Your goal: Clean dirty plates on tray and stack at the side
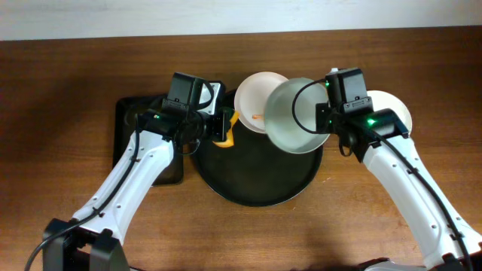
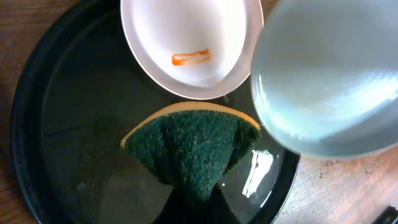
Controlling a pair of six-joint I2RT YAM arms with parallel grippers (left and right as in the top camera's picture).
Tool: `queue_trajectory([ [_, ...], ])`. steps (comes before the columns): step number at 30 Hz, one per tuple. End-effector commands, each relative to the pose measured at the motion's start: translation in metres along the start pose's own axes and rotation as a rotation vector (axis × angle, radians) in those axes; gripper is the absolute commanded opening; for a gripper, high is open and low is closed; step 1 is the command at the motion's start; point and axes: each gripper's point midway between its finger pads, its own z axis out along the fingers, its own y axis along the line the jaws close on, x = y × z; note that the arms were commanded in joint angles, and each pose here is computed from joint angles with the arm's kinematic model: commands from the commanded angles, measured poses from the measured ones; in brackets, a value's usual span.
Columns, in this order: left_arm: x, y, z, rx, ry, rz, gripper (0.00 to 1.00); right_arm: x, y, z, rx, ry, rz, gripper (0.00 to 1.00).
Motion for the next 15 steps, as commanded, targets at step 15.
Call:
queue_trajectory([
  [15, 0.004, 0.0, -0.007, -0.011, 0.011, 0.014, 0.0, 0.011, -0.194, 0.029, 0.193, 0.01, 0.52, 0.04],
])
